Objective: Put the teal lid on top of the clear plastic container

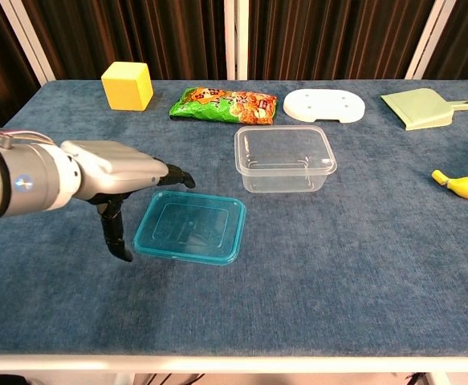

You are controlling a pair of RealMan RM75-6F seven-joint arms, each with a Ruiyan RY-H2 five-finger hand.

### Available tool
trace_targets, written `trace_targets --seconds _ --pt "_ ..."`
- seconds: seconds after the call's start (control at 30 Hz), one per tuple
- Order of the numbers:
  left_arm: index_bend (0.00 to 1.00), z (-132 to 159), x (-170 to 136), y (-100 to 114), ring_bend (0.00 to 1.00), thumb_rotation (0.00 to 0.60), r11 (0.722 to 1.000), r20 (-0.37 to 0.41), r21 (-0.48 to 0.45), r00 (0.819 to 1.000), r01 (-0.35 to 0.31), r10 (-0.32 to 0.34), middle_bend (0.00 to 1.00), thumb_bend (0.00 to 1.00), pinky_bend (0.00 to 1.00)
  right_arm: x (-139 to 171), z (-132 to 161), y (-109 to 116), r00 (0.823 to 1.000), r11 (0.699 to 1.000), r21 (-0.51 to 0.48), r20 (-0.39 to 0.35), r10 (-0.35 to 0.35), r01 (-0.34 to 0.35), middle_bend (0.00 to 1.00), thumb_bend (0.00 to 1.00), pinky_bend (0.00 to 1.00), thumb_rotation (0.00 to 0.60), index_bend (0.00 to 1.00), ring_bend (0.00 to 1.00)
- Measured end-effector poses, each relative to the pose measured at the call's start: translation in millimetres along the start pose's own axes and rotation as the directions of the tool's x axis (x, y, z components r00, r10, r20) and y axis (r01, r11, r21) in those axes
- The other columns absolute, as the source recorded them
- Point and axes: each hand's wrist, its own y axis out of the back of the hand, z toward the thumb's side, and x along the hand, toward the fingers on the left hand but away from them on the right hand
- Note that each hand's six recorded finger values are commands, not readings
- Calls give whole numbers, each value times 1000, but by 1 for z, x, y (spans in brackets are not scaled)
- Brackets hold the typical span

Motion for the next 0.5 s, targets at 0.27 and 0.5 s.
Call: trace_targets --seconds 0.27,0.5 --pt "31 3 13 1 0 600 1000 -38 -11 999 -3 2 8 23 72 1 -2 -1 1000 1000 -2 4 2 -2 115 89 0 600 0 0" --pt "46 6 18 -4 0 600 999 -39 -18 999 27 -28 7 29 76 1 -4 -1 1000 1000 -4 8 3 -3 115 88 0 600 0 0"
